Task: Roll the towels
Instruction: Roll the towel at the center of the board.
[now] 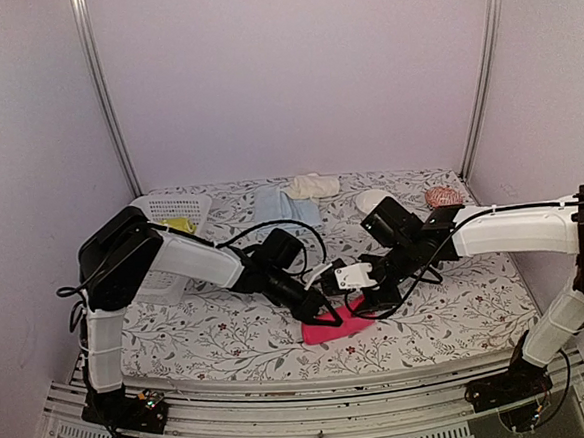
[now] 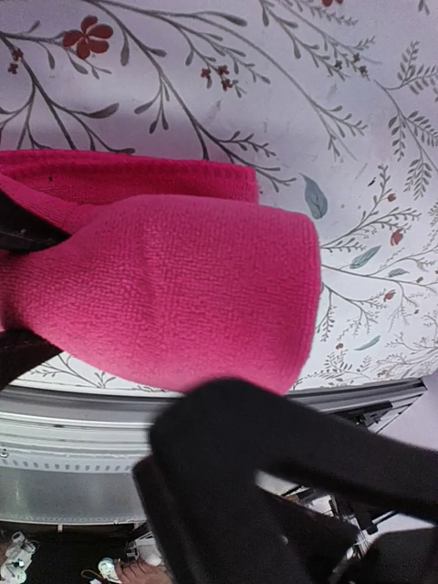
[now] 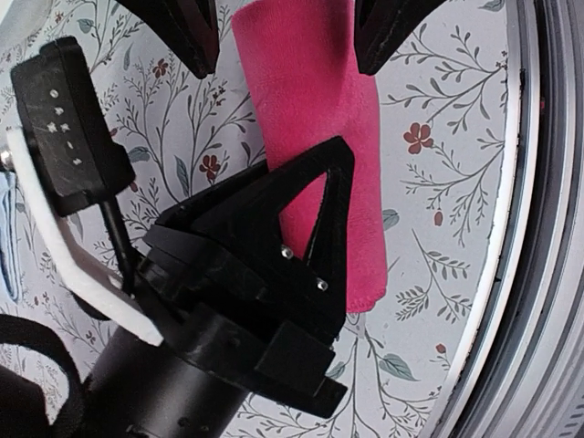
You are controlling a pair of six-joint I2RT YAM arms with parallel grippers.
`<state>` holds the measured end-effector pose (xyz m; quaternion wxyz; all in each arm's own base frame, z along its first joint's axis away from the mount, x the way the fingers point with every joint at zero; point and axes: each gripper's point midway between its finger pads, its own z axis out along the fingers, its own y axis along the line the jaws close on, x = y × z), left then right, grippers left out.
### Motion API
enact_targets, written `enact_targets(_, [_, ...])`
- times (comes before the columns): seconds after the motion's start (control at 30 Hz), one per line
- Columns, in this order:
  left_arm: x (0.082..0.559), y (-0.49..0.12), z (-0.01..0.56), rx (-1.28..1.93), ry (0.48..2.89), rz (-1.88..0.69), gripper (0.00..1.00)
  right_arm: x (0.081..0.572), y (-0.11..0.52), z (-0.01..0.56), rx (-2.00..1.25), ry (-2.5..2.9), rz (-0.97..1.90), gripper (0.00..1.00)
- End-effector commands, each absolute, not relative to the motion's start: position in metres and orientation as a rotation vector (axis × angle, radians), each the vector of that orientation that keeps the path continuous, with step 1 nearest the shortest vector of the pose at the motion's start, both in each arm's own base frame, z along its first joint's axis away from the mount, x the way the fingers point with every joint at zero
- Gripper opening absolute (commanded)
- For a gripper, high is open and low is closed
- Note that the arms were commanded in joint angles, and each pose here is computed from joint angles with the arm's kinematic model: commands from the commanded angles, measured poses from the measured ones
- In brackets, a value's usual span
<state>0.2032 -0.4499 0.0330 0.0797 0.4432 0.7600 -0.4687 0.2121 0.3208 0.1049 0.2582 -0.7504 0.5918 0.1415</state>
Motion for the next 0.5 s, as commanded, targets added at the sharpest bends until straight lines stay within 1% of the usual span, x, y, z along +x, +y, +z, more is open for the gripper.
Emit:
enact_targets(0.0, [0.167, -0.391, -0.057, 1.242, 2.775, -1.226, 0.20, 0.201, 0.330, 0.070, -2.096, 1.603, 0.414, 0.53])
enact_targets(0.27, [0.183, -0.380, -0.061, 1.096, 2.821, -1.221, 0.17, 0.185, 0.325, 0.024, -2.182, 1.647, 0.434, 0.54])
enact_targets(0.33, [0.186, -0.382, -0.056, 1.089, 2.800, -1.239, 0.18, 0.183, 0.323, 0.017, -2.195, 1.662, 0.449, 0.48])
enact_targets(0.37, [0.187, -0.382, -0.054, 1.089, 2.788, -1.230, 0.21, 0.180, 0.322, 0.014, -2.206, 1.675, 0.467, 0.43])
enact_targets(0.47, [0.199, -0.382, -0.040, 1.106, 2.695, -1.139, 0.36, 0.169, 0.320, 0.003, -2.254, 1.730, 0.544, 0.28])
